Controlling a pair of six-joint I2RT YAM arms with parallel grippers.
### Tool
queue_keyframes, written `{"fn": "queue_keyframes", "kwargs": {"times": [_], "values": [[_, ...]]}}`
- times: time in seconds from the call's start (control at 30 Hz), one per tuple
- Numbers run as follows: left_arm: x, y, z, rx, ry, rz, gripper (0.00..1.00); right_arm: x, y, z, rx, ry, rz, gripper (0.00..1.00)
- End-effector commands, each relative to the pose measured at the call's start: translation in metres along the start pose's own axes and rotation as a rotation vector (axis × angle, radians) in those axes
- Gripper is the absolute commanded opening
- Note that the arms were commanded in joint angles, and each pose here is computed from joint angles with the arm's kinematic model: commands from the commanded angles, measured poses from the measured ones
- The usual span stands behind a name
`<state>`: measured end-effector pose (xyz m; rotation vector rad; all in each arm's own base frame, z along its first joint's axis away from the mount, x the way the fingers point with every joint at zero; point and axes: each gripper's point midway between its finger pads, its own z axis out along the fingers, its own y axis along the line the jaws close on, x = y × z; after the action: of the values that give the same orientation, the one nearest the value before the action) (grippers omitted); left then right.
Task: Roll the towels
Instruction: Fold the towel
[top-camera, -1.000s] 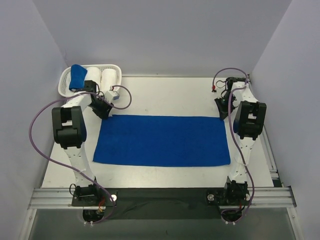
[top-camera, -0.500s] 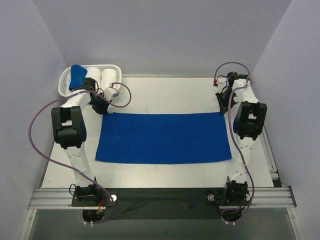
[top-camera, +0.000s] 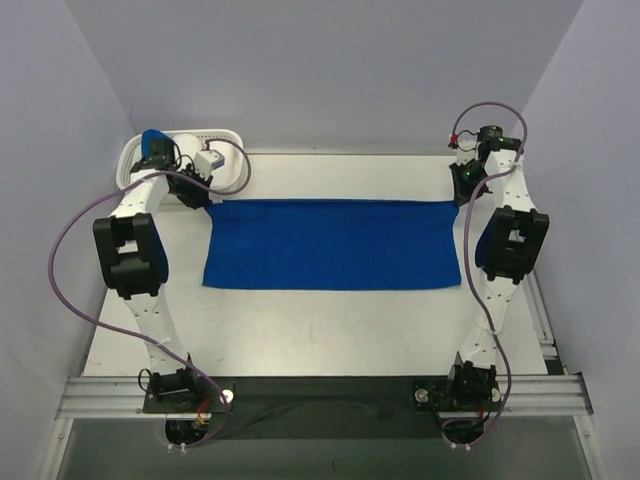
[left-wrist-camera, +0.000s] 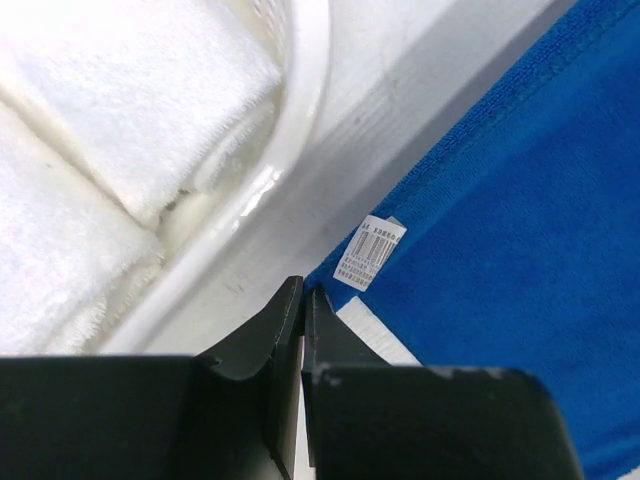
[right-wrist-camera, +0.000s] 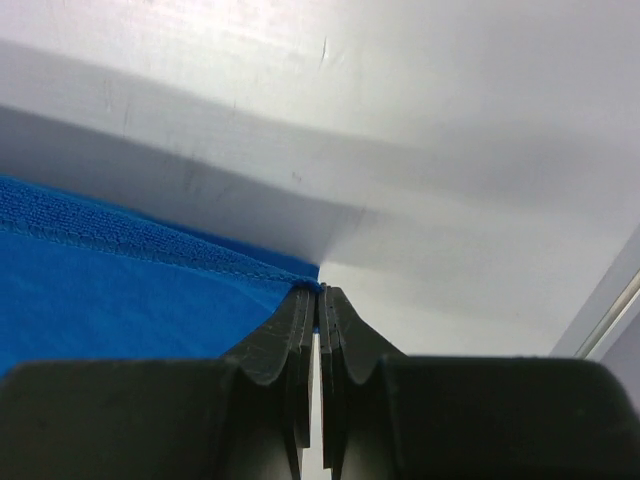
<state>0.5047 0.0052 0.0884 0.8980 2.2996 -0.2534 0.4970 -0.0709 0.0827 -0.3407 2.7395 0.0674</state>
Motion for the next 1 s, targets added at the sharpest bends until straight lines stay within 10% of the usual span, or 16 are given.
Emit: {"fn": "queue_keyframes", "kwargs": {"times": [0.0, 0.63, 0.97], "values": [[-0.016, -0.006, -0.041, -0.007, -0.089, 0.035, 0.0, 0.012, 0.009, -0.047, -0.032, -0.028, -0.015, 0.0], [0.123, -0.106, -0.038, 0.172, 0.141, 0.061, 0.0, 0.141, 0.049, -0.018, -0.196, 0.232, -0.065, 0.0], [0.114, -0.09, -0.039, 0.146, 0.118, 0.011, 0.0, 0.136, 0.038, -0.02, -0.169, 0.215, -0.046, 0.0]]}}
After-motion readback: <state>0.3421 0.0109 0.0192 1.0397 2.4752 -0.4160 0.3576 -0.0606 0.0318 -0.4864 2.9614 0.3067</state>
